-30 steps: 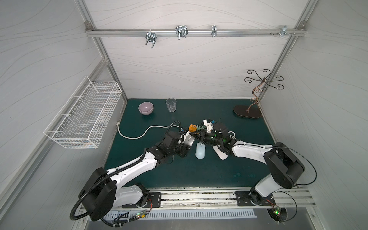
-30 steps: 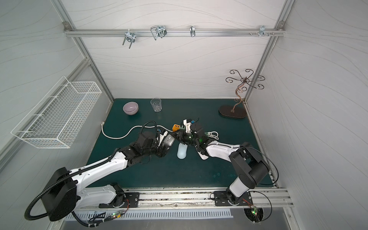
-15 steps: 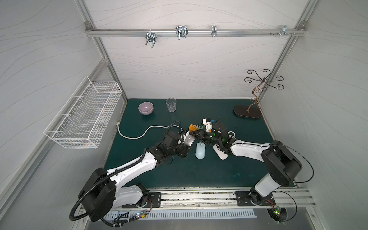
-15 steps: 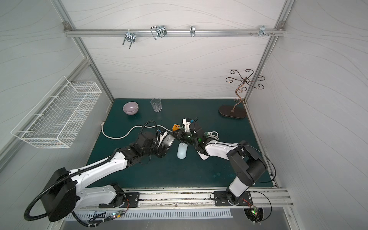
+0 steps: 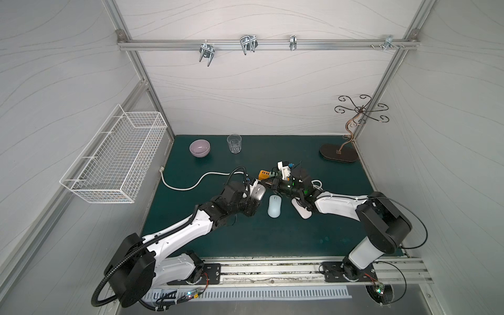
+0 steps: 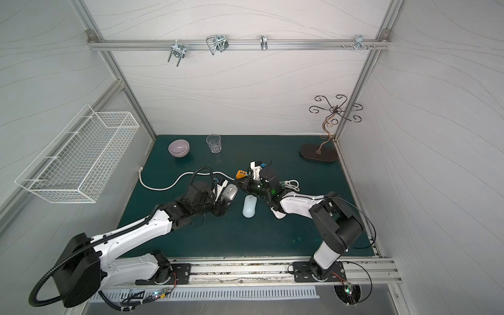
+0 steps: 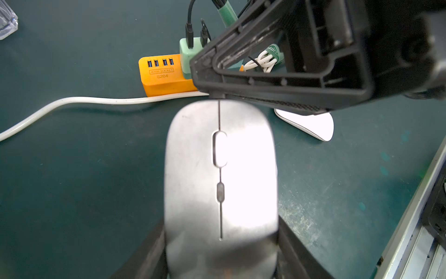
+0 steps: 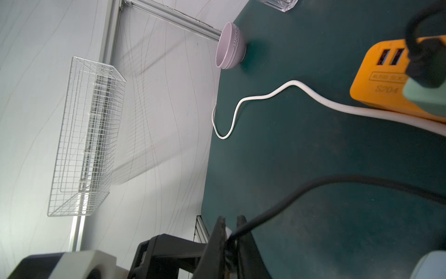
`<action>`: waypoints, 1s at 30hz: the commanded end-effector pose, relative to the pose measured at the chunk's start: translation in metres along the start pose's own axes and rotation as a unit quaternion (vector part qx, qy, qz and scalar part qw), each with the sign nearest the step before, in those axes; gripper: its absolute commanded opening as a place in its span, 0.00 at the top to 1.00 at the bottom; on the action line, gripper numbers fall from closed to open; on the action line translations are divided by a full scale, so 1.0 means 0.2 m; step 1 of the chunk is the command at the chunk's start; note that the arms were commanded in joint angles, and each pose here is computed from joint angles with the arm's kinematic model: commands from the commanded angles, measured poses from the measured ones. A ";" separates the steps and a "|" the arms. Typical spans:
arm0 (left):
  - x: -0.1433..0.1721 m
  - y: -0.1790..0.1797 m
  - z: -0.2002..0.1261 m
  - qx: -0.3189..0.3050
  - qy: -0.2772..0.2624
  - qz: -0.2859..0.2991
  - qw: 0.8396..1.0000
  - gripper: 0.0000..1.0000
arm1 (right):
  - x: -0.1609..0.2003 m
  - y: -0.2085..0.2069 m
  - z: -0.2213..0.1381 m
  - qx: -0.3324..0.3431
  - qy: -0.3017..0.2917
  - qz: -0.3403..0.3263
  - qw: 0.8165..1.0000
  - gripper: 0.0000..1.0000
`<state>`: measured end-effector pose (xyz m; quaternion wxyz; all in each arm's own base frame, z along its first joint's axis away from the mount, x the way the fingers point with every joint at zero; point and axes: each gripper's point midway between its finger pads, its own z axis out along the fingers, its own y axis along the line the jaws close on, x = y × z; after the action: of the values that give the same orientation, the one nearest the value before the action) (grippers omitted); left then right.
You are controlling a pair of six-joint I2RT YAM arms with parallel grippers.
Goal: Unplug the wireless mouse
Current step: Remove the power cord from the mouse.
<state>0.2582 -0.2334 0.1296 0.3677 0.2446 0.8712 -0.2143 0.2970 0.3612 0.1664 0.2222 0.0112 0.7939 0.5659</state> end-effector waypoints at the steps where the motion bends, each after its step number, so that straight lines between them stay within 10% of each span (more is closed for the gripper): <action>1: -0.06 -0.02 -0.02 0.005 -0.024 -0.001 1.000 0.45 | -0.02 0.06 0.02 -0.022 -0.006 -0.006 1.000 0.93; 30: 0.12 -0.09 0.04 -0.009 0.044 0.029 0.999 0.51 | -0.10 0.09 0.05 -0.033 -0.033 -0.014 0.999 1.00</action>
<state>0.2527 -0.2316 0.1122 0.3618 0.2416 0.8847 -0.1673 0.3004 0.3648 0.1531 0.2130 0.0202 0.7979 0.5635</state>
